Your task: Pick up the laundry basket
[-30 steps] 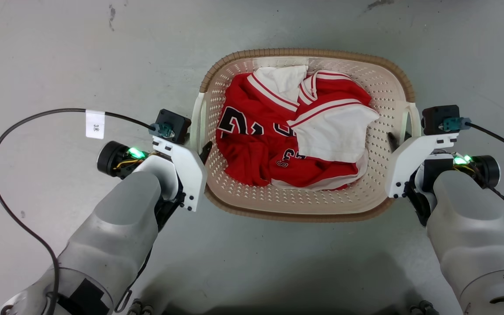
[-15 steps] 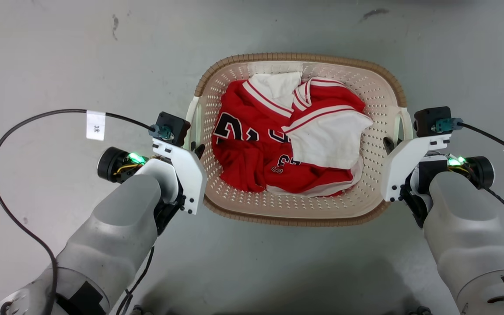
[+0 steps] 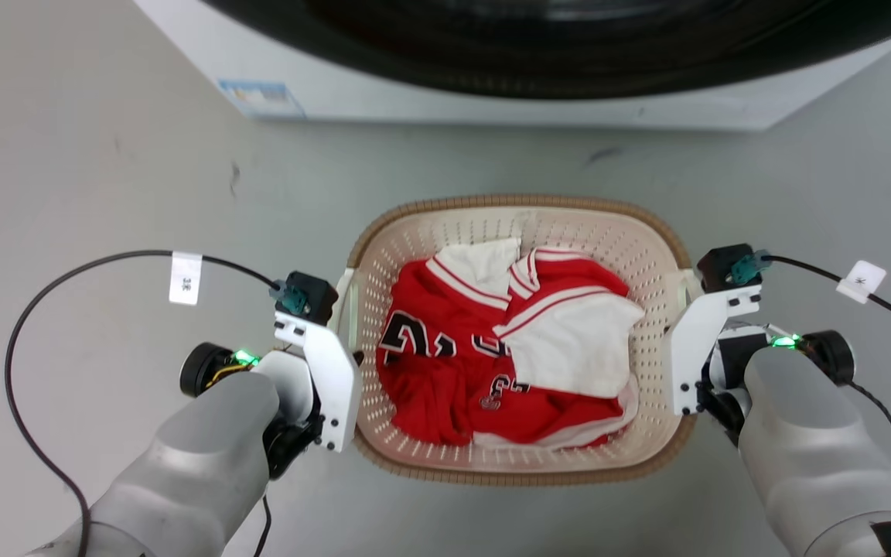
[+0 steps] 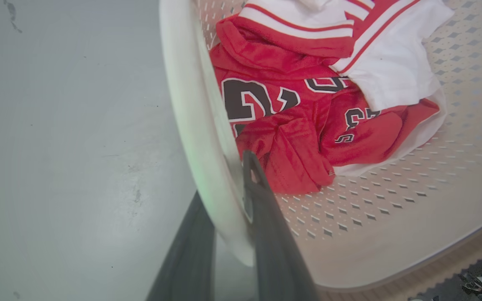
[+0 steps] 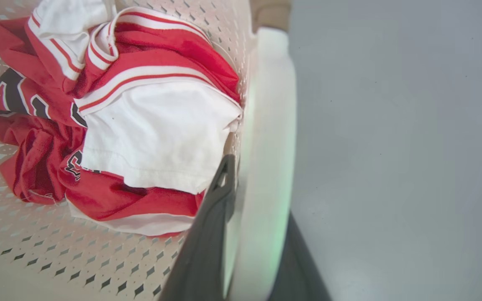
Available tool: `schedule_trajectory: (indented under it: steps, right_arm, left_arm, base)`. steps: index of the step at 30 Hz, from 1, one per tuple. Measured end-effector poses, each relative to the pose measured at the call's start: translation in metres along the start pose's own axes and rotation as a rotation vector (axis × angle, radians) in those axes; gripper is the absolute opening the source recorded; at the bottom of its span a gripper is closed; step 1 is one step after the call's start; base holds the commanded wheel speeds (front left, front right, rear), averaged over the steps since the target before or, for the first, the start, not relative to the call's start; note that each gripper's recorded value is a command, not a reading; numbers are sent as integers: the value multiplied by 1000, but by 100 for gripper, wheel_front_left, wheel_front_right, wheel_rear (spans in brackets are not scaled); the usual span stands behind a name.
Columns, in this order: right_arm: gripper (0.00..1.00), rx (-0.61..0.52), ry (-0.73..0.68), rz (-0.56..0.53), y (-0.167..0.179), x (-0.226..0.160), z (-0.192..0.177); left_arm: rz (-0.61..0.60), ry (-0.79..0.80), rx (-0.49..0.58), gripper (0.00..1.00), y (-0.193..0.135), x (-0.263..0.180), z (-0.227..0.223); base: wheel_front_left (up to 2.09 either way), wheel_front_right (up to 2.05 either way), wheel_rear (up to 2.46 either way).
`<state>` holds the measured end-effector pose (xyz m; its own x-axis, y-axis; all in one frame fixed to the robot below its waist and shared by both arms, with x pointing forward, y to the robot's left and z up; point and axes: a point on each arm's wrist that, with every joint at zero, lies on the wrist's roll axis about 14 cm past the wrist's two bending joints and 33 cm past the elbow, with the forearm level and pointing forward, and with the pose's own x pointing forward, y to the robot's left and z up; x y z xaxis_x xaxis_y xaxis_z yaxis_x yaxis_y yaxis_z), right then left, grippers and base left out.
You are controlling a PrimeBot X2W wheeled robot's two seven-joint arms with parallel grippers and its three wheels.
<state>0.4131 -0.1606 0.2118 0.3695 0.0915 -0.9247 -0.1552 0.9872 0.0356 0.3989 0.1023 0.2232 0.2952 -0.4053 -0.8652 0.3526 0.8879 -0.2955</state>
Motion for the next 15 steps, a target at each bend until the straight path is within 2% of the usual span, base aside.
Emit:
schedule_trajectory:
  steps: [8,15]
  right_arm:
    - [0,-28,10,-9,4,-55,9]
    - [0,-53,-59,-15,9,-100,30]
  left_arm:
    - [2,-49,38,0,-17,-50,15]
    - [14,-101,76,0,-27,-93,30]
  base:
    - [0,0,0]
    - [0,0,0]
